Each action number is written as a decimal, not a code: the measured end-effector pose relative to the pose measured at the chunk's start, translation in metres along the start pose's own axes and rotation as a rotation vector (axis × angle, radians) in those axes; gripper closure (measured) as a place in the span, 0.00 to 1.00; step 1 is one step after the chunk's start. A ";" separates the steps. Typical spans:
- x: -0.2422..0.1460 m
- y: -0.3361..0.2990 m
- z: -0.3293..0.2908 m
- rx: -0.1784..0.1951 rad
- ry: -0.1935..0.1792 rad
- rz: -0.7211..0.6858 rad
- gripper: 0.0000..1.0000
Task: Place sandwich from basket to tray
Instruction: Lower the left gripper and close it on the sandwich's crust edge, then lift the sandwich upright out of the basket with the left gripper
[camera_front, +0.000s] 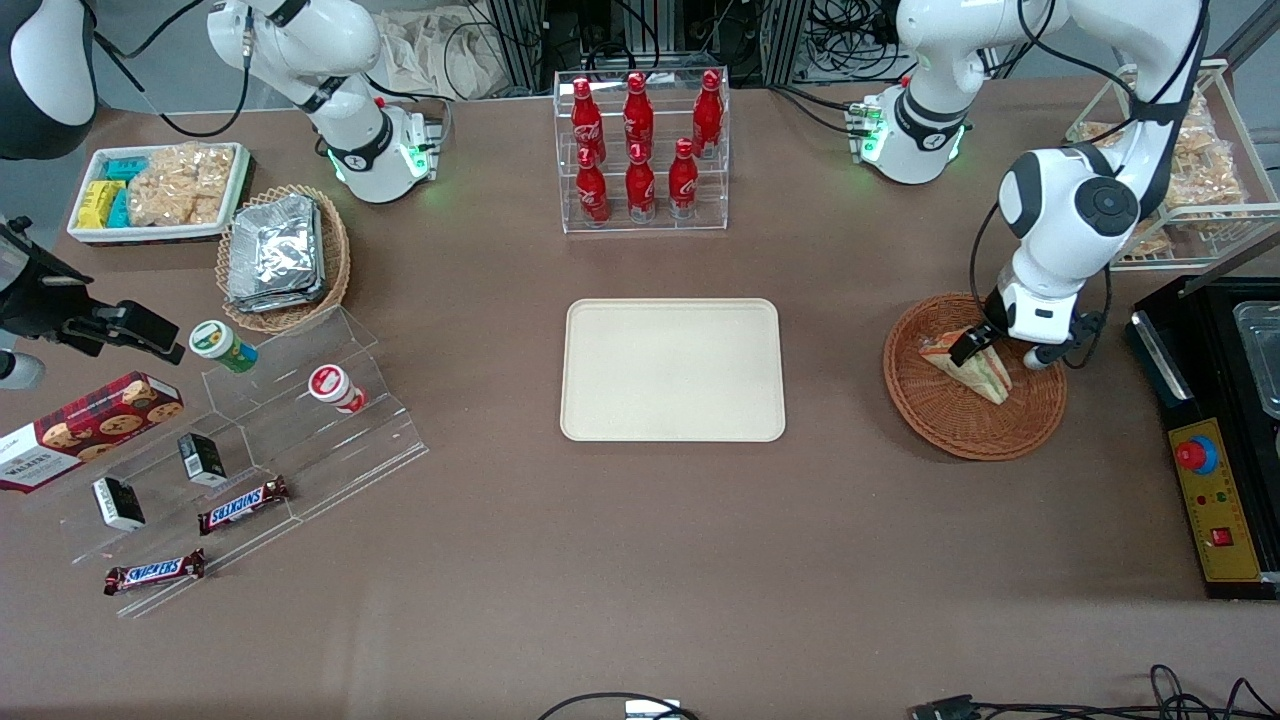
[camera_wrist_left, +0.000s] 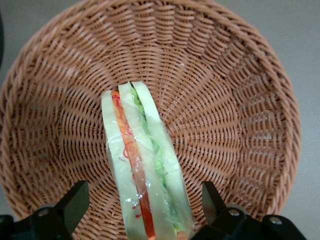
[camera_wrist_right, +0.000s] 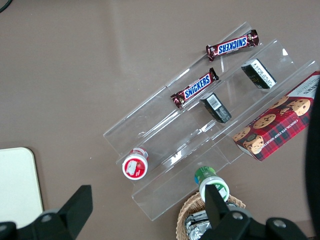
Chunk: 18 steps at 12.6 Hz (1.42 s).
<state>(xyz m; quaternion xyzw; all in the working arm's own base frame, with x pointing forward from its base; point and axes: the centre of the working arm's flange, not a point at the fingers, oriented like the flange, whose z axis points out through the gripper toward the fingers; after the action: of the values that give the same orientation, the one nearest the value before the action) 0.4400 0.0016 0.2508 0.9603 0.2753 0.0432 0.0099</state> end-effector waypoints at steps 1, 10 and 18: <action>-0.002 -0.001 0.006 -0.003 0.001 -0.001 0.00; -0.001 0.000 0.009 -0.013 0.016 0.013 0.67; 0.020 0.013 -0.089 0.021 0.014 0.388 0.73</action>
<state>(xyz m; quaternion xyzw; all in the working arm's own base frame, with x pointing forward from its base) 0.4561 0.0009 0.3416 0.9951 0.0856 0.0479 -0.0105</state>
